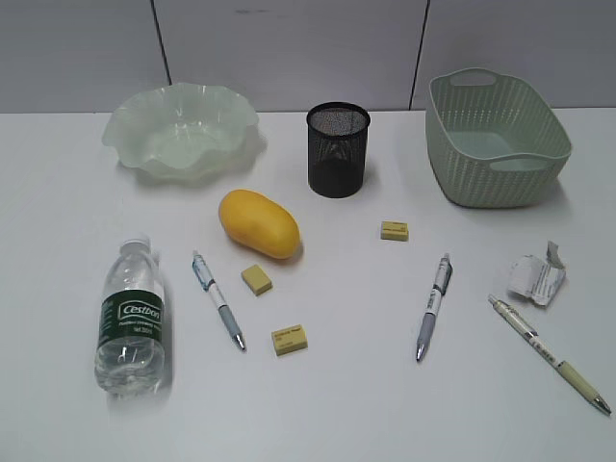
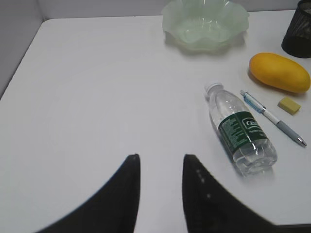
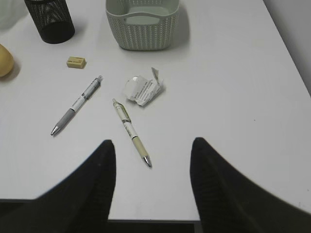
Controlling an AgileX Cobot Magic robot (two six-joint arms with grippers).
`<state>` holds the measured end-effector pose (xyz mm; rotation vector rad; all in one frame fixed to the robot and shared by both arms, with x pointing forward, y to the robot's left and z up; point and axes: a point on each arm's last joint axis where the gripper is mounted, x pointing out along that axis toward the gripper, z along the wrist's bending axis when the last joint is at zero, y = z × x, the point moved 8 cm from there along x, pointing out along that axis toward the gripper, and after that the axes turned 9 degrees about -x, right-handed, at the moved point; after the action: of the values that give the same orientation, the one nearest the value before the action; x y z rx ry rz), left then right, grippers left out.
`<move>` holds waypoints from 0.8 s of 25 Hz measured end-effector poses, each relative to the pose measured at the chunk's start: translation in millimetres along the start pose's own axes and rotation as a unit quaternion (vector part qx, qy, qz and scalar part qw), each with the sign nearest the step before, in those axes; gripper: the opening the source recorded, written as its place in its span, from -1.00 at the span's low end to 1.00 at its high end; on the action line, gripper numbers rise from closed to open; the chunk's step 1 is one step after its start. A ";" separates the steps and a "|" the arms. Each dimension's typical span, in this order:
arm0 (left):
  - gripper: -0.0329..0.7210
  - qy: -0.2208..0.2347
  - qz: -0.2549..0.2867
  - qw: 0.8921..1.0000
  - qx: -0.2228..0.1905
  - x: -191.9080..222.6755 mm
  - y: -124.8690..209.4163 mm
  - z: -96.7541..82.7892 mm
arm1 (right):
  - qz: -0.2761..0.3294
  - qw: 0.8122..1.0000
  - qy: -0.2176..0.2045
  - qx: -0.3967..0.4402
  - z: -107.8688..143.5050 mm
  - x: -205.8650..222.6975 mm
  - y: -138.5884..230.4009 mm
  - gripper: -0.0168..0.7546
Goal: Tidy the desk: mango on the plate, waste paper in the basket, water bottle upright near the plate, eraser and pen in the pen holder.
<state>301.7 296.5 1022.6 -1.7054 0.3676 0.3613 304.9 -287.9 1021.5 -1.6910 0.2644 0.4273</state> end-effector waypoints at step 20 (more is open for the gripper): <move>-0.29 0.000 0.000 1.000 0.000 0.0 0.0 0.0 | 0.000 1.000 0.000 0.000 0.0 0.0 0.0 0.09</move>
<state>301.7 296.5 1022.6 -1.7054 0.3676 0.3613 304.9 -287.9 1021.5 -1.6910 0.2644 0.4273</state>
